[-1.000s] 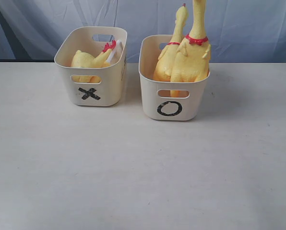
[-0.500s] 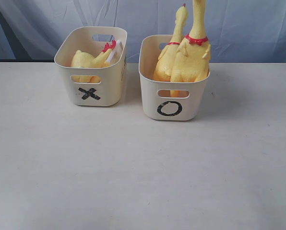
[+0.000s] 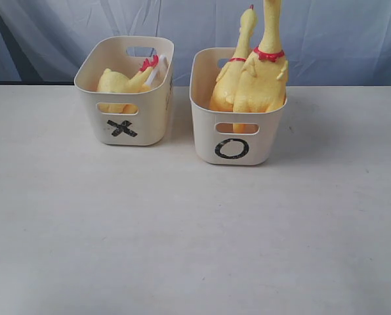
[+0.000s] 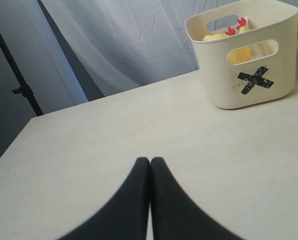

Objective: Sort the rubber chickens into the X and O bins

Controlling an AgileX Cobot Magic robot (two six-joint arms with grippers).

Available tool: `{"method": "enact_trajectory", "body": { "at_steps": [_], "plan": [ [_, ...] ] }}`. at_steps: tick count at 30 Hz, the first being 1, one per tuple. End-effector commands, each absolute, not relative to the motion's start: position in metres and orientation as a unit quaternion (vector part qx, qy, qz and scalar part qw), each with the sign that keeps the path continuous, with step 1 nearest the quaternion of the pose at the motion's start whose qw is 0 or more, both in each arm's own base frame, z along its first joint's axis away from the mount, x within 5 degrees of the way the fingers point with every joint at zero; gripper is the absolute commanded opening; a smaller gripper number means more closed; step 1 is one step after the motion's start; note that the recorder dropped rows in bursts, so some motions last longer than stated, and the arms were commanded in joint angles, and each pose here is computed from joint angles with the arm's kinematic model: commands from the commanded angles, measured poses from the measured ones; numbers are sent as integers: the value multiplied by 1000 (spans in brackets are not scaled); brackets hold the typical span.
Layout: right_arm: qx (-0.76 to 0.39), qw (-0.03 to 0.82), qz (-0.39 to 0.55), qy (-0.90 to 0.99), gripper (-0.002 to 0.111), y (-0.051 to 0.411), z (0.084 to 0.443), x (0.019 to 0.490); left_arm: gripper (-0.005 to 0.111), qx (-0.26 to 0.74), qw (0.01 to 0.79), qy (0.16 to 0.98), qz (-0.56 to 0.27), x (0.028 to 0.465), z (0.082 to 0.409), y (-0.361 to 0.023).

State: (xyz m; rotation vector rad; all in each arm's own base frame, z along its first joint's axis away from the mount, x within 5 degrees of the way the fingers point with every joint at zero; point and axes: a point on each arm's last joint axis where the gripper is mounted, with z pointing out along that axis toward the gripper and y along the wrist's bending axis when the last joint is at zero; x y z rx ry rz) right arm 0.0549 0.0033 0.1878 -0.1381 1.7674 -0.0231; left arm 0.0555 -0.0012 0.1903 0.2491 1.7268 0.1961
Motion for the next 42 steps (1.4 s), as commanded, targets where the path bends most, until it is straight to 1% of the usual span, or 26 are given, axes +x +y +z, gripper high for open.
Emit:
{"method": "enact_trajectory", "body": {
  "at_steps": [1,5,8,14,16,18,20,42],
  "plan": [
    [-60,636,-14,769,-1,3,188,55,0,110,642,754,85,55,191,-1],
    [-59,635,-12,770,-1,3,188,55,0,110,642,754,85,55,191,-1],
    [-57,637,-10,769,-1,3,188,55,0,106,657,741,89,56,194,-1],
    [-56,636,-8,770,-1,3,188,55,0,107,654,744,89,56,194,-1],
    [-56,636,-8,770,-1,3,188,55,0,87,657,746,70,56,194,-1],
    [-56,636,-8,770,-1,3,188,55,0,46,660,749,35,56,194,-1],
    [-57,635,-10,771,-1,3,188,55,0,31,661,750,21,56,194,-1],
    [-51,629,-3,775,-1,3,186,54,0,31,656,754,20,56,193,-1]
  ]
}}
